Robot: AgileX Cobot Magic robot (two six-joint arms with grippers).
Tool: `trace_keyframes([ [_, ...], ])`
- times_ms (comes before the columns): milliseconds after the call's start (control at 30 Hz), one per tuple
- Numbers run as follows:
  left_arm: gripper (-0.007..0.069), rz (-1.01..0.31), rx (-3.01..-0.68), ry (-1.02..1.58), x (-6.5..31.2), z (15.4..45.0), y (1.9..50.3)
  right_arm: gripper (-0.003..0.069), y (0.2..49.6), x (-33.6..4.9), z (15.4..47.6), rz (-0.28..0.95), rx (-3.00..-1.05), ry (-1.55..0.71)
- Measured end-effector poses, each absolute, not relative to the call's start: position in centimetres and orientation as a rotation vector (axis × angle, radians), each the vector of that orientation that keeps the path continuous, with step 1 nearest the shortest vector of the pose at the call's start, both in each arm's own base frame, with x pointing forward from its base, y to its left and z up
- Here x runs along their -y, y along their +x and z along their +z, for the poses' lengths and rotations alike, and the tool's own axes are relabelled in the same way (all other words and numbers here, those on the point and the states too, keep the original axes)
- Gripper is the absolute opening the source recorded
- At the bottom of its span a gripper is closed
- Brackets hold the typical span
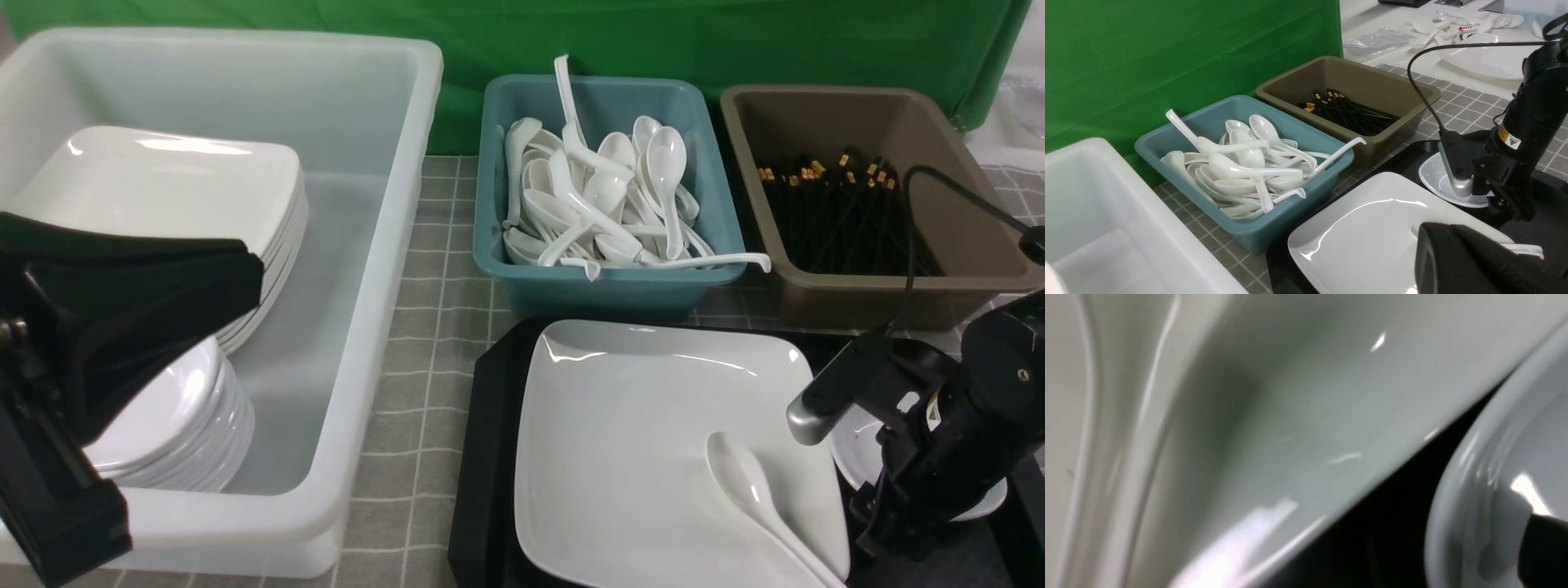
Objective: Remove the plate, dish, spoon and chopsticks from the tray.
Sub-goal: Use the right arm to grab a small plate from the dinner plate, then use the right arm to put the small plate into the large storage box on the left
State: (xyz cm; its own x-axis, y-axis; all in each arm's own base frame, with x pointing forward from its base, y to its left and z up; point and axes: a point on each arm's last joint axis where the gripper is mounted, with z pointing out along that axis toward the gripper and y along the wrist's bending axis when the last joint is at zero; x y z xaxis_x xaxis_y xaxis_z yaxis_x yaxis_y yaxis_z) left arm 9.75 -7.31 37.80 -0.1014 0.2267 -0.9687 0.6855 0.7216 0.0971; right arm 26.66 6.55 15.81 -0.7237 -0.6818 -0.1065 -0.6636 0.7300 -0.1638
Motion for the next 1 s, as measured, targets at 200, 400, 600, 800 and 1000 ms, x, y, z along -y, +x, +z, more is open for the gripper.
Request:
trace_keyframes([
  [200,0.001,-0.43,-1.673,0.761,7.2,37.7,9.8,0.0223,27.2,-6.9,16.4,-0.184,-2.694,-1.105],
  [400,0.001,-0.438,-1.695,0.788,7.3,37.4,9.6,0.0085,25.3,-7.8,20.6,-0.192,-2.733,-1.032],
  [600,0.001,-0.424,-1.717,0.774,7.2,37.3,9.7,0.0062,22.7,-11.1,28.9,-0.092,-2.602,-0.901],
  [800,0.001,-0.211,-1.817,0.592,4.0,39.4,8.0,0.0062,19.4,-20.0,39.0,0.21,-2.165,-1.131],
  [1000,0.001,-0.04,-1.795,0.364,-0.5,40.5,2.6,0.0062,17.2,-31.3,41.2,0.305,-1.698,-1.512],
])
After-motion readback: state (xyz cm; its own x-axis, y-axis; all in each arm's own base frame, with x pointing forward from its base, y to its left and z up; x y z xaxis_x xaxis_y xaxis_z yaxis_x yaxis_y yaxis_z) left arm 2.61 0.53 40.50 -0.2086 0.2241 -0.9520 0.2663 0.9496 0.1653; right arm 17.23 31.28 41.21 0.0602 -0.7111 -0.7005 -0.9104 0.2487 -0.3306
